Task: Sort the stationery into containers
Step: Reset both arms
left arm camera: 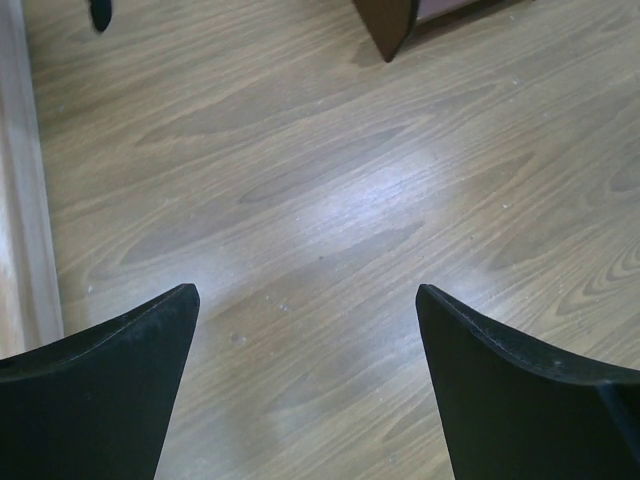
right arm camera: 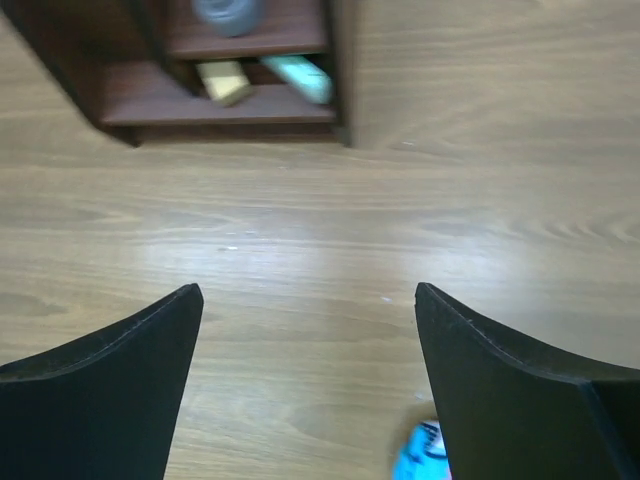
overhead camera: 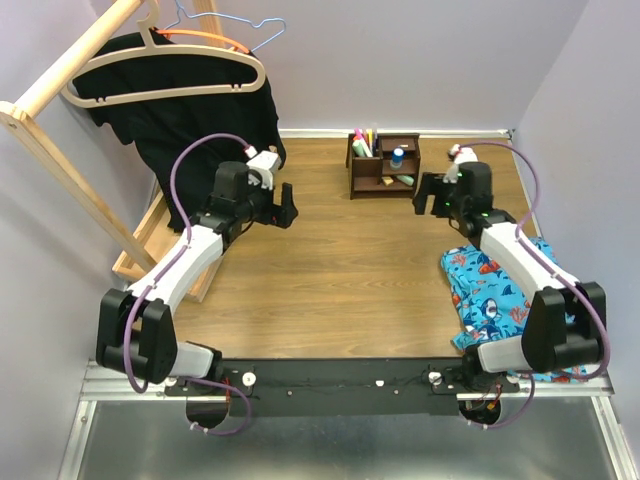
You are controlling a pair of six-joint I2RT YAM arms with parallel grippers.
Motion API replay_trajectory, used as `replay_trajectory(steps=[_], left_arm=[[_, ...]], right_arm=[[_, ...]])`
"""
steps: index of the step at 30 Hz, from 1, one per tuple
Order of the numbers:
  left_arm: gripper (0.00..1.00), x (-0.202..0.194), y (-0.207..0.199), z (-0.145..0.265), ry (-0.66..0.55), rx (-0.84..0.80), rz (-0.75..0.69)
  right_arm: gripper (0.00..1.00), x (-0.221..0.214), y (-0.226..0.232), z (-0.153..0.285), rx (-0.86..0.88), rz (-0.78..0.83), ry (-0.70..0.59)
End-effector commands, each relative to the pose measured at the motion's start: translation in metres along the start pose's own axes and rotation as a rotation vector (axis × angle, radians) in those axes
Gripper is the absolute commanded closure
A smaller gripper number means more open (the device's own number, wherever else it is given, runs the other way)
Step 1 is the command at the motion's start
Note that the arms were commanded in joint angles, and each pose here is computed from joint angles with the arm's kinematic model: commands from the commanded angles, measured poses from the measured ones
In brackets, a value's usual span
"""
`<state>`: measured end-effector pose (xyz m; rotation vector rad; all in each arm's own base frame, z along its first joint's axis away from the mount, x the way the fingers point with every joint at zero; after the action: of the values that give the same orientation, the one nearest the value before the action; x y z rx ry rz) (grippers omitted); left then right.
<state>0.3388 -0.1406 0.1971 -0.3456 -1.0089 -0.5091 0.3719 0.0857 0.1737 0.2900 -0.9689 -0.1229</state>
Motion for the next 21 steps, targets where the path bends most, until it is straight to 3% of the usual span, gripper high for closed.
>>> replay_trajectory(steps=[1,5,10,17,21], left_arm=[[0.01,0.02,-0.008,-0.01,-0.006,0.008,-0.088],[0.01,0.03,-0.003,-0.02,0.012,0.046,-0.083],[0.01,0.033,-0.006,-0.036,0.064,0.071,-0.183],[0.01,0.044,-0.029,-0.049,0.124,0.049,-0.284],[0.01,0.034,-0.033,-0.052,0.177,0.045,-0.268]], right_arm=[[0.03,0.0,-0.012,0.018,0.047,-0.121,0.001],[0.0,0.003,-0.036,0.026,-0.132,-0.099,-0.004],[0.0,0.006,-0.074,0.031,-0.416,-0.035,-0.003],[0.0,0.017,-0.064,0.038,-0.362,-0.035,-0.026],[0.0,0.017,-0.06,0.033,-0.336,-0.071,-0.025]])
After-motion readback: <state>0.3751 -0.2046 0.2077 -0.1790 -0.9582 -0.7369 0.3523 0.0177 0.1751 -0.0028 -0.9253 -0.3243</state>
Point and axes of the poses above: each gripper's point midway between its finger pads, its own z axis back along the fingers, its own y axis along the line the jaws close on, x = y × z, the point moved 4 cm from there along z, back along the fingers, and after that the axes turned 12 degrees about -z, right-handed, at the moved point
